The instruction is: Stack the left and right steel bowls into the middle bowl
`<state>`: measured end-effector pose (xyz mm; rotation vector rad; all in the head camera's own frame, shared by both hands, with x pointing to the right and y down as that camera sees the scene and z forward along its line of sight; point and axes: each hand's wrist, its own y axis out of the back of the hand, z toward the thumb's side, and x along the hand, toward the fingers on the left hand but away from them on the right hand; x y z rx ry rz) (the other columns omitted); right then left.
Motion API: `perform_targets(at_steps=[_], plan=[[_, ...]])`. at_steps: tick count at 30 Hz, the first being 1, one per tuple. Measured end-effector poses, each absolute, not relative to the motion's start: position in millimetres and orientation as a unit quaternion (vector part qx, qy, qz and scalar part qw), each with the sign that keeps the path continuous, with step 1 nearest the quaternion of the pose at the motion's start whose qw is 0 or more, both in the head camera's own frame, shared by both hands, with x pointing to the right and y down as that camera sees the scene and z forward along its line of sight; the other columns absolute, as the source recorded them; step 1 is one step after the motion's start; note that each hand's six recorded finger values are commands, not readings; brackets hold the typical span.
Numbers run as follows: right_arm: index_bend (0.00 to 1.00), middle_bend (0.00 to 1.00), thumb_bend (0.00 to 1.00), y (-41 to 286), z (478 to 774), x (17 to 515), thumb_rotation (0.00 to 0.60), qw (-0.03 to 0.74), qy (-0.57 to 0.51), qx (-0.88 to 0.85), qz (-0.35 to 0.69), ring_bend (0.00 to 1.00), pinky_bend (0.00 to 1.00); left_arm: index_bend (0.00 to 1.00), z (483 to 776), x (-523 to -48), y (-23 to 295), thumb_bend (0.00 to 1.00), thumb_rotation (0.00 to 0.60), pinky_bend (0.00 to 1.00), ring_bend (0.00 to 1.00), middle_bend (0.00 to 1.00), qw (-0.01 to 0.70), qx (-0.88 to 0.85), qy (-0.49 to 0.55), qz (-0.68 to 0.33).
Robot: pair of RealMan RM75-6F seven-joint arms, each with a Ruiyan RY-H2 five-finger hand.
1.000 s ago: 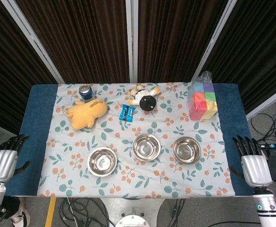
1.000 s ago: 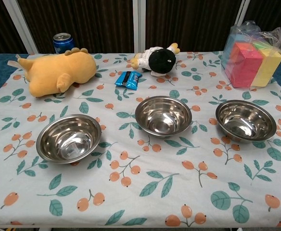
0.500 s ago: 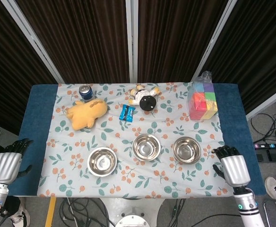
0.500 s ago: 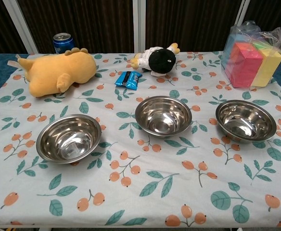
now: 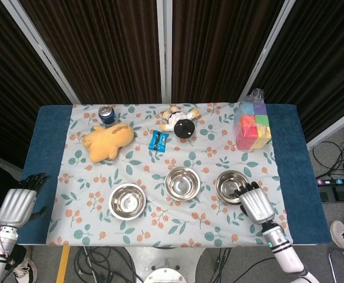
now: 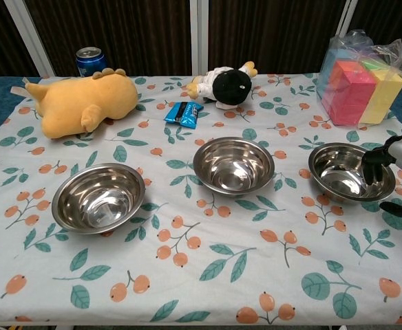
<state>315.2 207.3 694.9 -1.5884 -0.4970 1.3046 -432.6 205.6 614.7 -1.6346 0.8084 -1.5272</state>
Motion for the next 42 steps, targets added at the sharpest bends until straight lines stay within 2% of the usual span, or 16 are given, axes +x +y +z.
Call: perform_targets(at_steps=[7, 13, 17, 22, 27, 34, 42], plan=[[0.50, 0.48, 0.17, 207, 710, 309, 0.600, 0.492, -0.184, -0.655, 0.543, 0.38, 0.36, 0.22, 618, -434, 206, 0.25, 0.600, 0.28, 0.18, 0.25, 0.369, -0.639, 0.317, -0.596], [0.53, 0.50, 0.23, 202, 718, 303, 0.600, 0.491, -0.179, -0.656, 0.545, 0.38, 0.36, 0.22, 620, -438, 208, 0.24, 0.600, 0.28, 0.18, 0.25, 0.361, -0.640, 0.316, -0.600], [0.57, 0.53, 0.29, 202, 724, 300, 0.600, 0.488, -0.169, -0.655, 0.551, 0.43, 0.37, 0.22, 620, -437, 208, 0.21, 0.600, 0.28, 0.18, 0.25, 0.355, -0.645, 0.319, -0.598], [0.61, 0.55, 0.34, 204, 732, 301, 0.600, 0.479, -0.150, -0.658, 0.561, 0.44, 0.38, 0.22, 620, -439, 207, 0.20, 0.600, 0.28, 0.18, 0.25, 0.350, -0.648, 0.319, -0.597], [0.67, 0.60, 0.39, 204, 734, 300, 0.600, 0.475, -0.151, -0.660, 0.562, 0.50, 0.45, 0.22, 621, -438, 208, 0.20, 0.600, 0.28, 0.18, 0.25, 0.349, -0.650, 0.315, -0.597], [0.73, 0.64, 0.41, 202, 731, 298, 0.600, 0.472, -0.167, -0.665, 0.554, 0.55, 0.53, 0.22, 620, -436, 207, 0.19, 0.600, 0.28, 0.18, 0.25, 0.351, -0.652, 0.313, -0.595], [0.74, 0.66, 0.43, 192, 722, 292, 0.600, 0.480, -0.194, -0.670, 0.533, 0.56, 0.56, 0.22, 622, -435, 207, 0.19, 0.600, 0.29, 0.18, 0.25, 0.349, -0.654, 0.312, -0.595]])
